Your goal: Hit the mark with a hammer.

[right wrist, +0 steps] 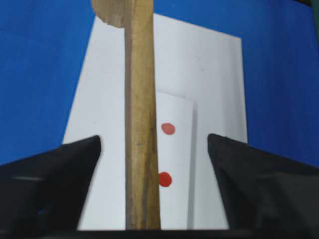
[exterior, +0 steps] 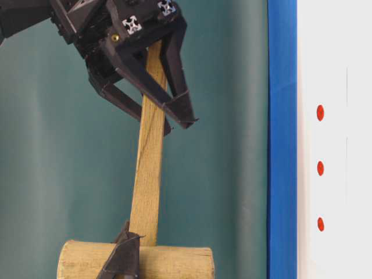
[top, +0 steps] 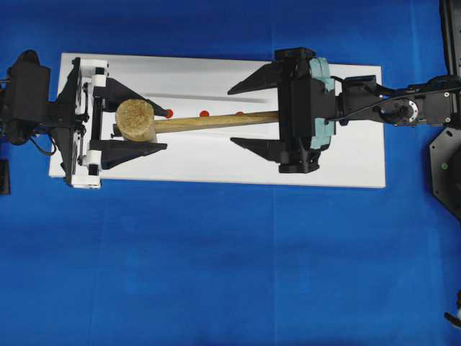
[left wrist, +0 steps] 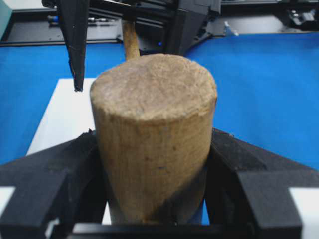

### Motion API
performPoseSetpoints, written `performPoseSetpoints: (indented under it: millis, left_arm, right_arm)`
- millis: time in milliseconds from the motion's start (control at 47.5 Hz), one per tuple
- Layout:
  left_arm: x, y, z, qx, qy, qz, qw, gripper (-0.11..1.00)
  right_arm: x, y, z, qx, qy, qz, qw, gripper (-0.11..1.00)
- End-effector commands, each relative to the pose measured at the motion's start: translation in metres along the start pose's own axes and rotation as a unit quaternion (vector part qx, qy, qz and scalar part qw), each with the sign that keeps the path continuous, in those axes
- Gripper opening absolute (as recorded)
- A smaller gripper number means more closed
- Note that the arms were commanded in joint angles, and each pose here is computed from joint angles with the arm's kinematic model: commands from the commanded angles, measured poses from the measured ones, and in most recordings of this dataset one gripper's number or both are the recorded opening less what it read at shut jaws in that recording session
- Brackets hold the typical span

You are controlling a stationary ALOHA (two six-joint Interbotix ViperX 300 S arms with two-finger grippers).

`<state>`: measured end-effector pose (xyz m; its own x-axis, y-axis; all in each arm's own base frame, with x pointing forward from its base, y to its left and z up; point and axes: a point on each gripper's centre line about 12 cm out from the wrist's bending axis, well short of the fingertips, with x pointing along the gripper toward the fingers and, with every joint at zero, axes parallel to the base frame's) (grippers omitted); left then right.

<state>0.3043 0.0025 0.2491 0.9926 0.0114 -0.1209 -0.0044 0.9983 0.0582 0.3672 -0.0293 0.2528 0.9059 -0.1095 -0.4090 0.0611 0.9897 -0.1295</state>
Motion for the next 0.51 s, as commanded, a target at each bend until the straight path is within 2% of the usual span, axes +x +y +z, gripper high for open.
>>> performPoseSetpoints:
  millis: [0,105,169,211,485]
  left_arm:
    - [-0.0017,-0.0003,0.0127,0.002,-0.021,-0.001,0.9998,0.44]
    - [-0.0015,0.0002,0.0131,0.001,-0.021,0.0,0.9998,0.44]
    - [-0.0015,-0.0002,0.0131,0.001,-0.021,-0.001,0.9998,0.44]
    - [-0.0013,-0.0002,0.0137,0.001,-0.022,-0.001,0.9998,0.44]
    - [-0.0009,0.0003,0.0147,0.001,-0.022,0.0,0.9998,0.44]
  right_arm:
    - [-0.0028,-0.0018,0.0141,0.004,-0.018,0.0,0.9998,0.57]
    - [-0.0024,0.0,0.0128,0.005,-0.012,0.011,0.9999,0.26]
    - [-0.0024,0.0021,0.0122,0.006,-0.009,0.018,0.9998,0.11]
    - [-0.0024,0.002,0.0119,0.009,-0.008,0.019,0.9997,0.04]
    - [-0.0028,0.0003,0.0127,0.035,-0.008,0.018,0.9992,0.02]
